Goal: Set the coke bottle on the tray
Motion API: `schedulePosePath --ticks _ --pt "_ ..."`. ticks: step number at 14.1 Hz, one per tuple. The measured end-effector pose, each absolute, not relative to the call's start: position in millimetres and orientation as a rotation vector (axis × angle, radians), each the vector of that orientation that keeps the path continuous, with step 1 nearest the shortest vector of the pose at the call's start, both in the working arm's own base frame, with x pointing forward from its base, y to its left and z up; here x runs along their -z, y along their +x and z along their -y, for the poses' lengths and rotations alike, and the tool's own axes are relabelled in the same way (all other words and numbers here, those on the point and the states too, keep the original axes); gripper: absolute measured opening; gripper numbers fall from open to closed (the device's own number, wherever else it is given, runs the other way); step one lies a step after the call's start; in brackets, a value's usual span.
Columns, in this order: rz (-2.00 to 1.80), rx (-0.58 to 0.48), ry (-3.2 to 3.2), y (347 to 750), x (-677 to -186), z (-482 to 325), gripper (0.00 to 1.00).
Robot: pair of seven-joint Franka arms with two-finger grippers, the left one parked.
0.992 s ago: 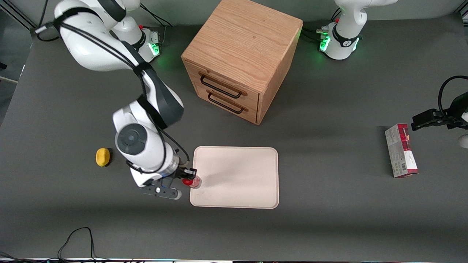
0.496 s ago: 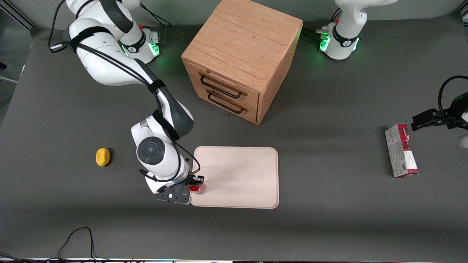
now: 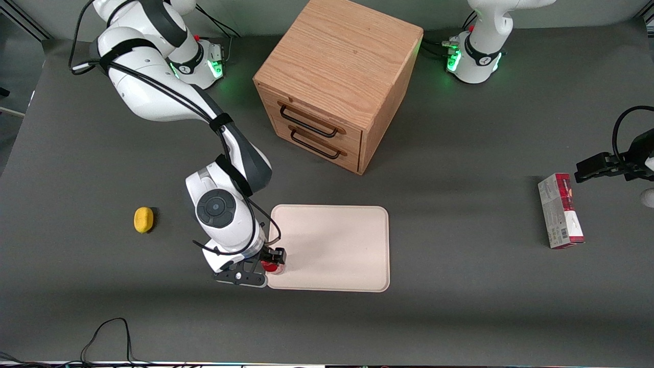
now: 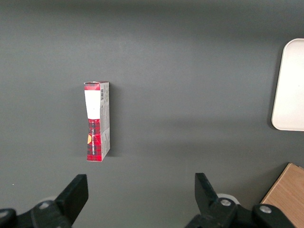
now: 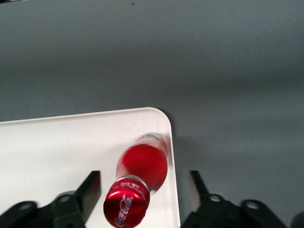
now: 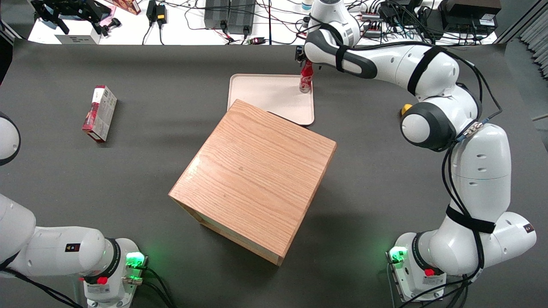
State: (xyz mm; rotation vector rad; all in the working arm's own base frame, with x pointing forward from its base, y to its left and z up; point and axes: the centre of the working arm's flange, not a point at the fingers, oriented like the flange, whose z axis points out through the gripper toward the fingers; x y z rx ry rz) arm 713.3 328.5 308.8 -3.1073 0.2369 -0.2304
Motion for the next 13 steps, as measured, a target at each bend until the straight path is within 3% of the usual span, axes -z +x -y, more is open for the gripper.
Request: schedulePosePath --ticks 1,6,9,13 --pt "-0.237 0.235 -3.106 713.7 -309.5 -328.6 1.00" --pt "-0.164 0.240 -3.126 712.2 -330.1 -324.8 1.00" --pt "-0.030 0.154 -3.124 703.5 -392.8 -289.2 1.00" --pt "0.096 0.031 -3.138 671.6 -501.8 -169.7 1.00"
